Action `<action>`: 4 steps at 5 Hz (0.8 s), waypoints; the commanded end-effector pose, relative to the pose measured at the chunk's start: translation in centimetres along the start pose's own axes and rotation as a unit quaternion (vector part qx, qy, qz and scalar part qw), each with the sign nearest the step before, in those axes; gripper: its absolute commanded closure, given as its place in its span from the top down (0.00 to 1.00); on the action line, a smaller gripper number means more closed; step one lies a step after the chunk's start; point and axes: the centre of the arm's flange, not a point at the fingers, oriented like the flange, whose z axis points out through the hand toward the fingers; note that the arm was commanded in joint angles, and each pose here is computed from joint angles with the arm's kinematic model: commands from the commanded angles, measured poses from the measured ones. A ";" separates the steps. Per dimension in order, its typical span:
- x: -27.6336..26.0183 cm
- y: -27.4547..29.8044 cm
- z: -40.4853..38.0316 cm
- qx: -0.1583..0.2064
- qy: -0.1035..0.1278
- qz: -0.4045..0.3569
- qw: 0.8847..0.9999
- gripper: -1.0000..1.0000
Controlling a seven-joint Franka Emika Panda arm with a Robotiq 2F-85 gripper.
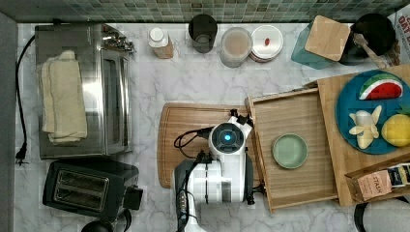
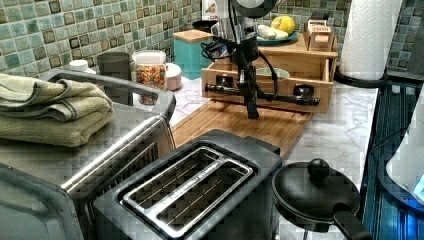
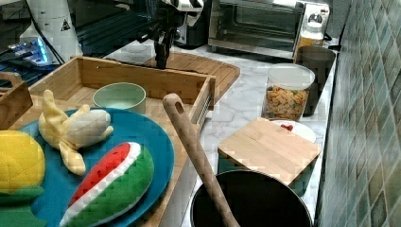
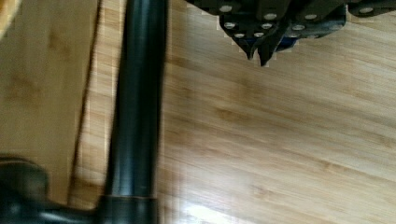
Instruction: Close the drawer.
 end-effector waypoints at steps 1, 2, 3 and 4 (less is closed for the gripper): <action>0.4 5.8 -3.6 -0.009 0.047 0.017 0.999 0.00; 0.3 7.3 -4.0 -0.013 0.057 0.012 0.998 0.00; -0.3 9.8 -4.8 -0.009 0.068 0.021 0.997 0.00; -1.0 12.6 -5.6 -0.015 0.083 0.031 0.996 0.00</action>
